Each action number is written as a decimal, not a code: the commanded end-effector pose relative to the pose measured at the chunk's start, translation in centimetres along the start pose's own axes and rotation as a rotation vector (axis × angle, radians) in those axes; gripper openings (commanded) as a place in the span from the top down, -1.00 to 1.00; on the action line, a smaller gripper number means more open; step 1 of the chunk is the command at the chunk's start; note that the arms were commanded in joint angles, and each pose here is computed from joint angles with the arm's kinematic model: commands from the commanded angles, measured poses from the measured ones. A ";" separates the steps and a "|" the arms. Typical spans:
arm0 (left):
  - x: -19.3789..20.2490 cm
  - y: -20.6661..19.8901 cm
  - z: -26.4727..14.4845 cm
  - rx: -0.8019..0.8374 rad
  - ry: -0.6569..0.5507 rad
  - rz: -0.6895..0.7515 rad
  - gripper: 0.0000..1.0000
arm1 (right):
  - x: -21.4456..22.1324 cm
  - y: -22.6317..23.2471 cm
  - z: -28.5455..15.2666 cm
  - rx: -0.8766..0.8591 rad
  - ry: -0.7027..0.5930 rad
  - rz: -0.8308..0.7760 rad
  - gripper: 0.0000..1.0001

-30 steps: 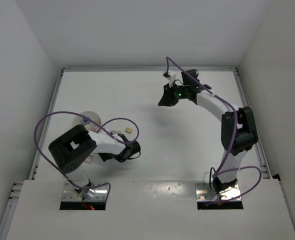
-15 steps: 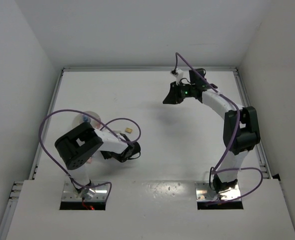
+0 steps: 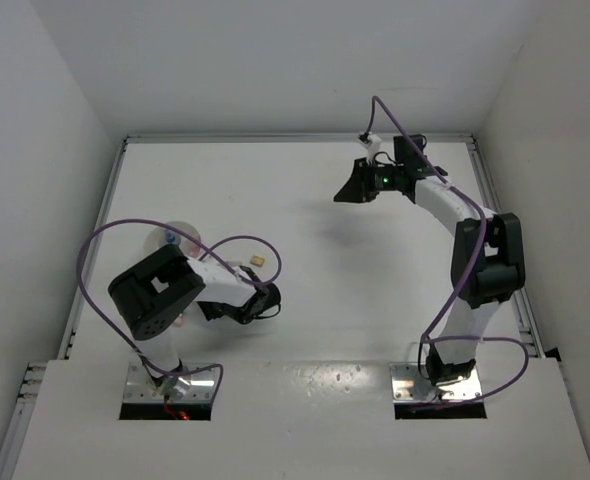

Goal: Sort the stationery into containers
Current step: Grab a piece of stationery with the left arm, then place the stationery into the container

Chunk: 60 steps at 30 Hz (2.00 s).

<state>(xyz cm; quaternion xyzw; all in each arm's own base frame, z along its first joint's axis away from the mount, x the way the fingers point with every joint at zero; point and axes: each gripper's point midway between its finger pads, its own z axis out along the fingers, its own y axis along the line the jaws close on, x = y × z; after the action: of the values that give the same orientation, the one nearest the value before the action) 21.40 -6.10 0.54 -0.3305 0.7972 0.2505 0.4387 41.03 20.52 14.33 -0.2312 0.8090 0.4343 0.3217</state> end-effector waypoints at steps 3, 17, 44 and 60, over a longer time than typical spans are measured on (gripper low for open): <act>0.2 -1.7 -0.6 -0.007 0.059 -0.463 0.03 | -2.7 1.8 -1.7 -0.056 -0.079 -0.049 0.79; 0.4 -1.8 -0.9 -0.001 0.055 -0.446 0.79 | -3.2 1.4 -3.2 -0.073 -0.115 -0.007 0.76; -7.0 -7.7 -12.1 0.308 -0.006 -0.409 0.81 | -2.5 1.2 -3.3 -0.085 -0.113 0.012 0.76; -13.9 -5.5 -7.4 0.205 0.014 -0.507 0.81 | -2.5 1.2 -3.3 -0.085 -0.113 0.012 0.76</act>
<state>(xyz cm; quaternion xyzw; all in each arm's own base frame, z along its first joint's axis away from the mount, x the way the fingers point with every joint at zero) 25.67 -10.56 14.38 -0.3888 0.7620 0.1183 0.5042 40.86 18.53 15.61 -0.1895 0.7946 0.4791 0.3212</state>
